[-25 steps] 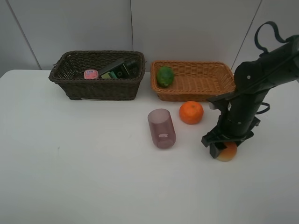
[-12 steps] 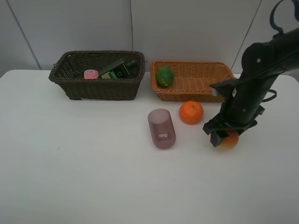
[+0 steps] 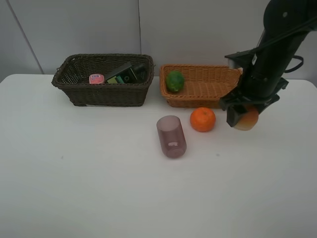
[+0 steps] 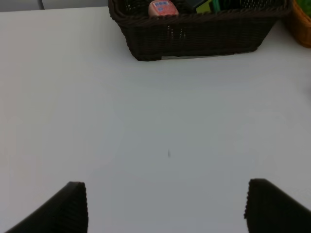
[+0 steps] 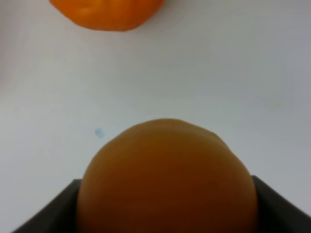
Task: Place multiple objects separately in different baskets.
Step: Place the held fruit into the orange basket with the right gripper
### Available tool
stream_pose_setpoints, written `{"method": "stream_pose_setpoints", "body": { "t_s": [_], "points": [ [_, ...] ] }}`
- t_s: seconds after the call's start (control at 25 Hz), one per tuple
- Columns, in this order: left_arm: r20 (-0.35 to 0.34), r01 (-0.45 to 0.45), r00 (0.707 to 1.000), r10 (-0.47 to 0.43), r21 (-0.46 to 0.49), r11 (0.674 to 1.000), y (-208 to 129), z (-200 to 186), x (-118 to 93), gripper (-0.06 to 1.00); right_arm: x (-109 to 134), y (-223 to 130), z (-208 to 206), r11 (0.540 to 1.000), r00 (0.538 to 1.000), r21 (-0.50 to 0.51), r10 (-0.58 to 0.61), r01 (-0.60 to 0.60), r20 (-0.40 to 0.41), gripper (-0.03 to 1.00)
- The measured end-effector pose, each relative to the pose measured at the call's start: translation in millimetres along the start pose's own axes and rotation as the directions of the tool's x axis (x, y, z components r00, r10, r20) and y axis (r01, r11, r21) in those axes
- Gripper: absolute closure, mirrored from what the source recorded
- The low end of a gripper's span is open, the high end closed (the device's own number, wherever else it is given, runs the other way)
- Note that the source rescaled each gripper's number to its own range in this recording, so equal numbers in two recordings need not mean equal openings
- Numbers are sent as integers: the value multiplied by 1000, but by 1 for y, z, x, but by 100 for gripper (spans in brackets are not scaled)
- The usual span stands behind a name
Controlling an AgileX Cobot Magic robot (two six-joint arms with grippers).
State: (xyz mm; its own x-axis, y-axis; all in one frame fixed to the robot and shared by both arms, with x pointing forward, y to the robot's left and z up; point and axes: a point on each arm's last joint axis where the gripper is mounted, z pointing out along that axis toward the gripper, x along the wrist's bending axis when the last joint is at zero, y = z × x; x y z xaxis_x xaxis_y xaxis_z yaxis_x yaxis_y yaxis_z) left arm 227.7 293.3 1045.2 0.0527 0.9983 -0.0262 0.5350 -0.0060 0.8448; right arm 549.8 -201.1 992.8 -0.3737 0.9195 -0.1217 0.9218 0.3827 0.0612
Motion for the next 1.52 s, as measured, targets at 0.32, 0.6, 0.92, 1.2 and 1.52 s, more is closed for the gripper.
{"method": "stream_pose_setpoints", "body": {
  "t_s": [0.32,0.6,0.92,1.2,1.52],
  "points": [
    [0,0,1000,0,0,1000,0,0,0,19,-9,19,-29,995,999,-95,9,-4,51,97],
    [0,0,1000,0,0,1000,0,0,0,19,-12,52,-37,981,998,-191,29,-18,57,97],
    [0,0,1000,0,0,1000,0,0,0,19,-19,102,-28,974,993,-228,26,1,118,97],
    [0,0,1000,0,0,1000,0,0,0,19,-34,131,2,969,990,-247,50,-15,133,97],
    [0,0,1000,0,0,1000,0,0,0,19,-41,149,43,950,989,-311,41,5,142,97]
  ]
}}
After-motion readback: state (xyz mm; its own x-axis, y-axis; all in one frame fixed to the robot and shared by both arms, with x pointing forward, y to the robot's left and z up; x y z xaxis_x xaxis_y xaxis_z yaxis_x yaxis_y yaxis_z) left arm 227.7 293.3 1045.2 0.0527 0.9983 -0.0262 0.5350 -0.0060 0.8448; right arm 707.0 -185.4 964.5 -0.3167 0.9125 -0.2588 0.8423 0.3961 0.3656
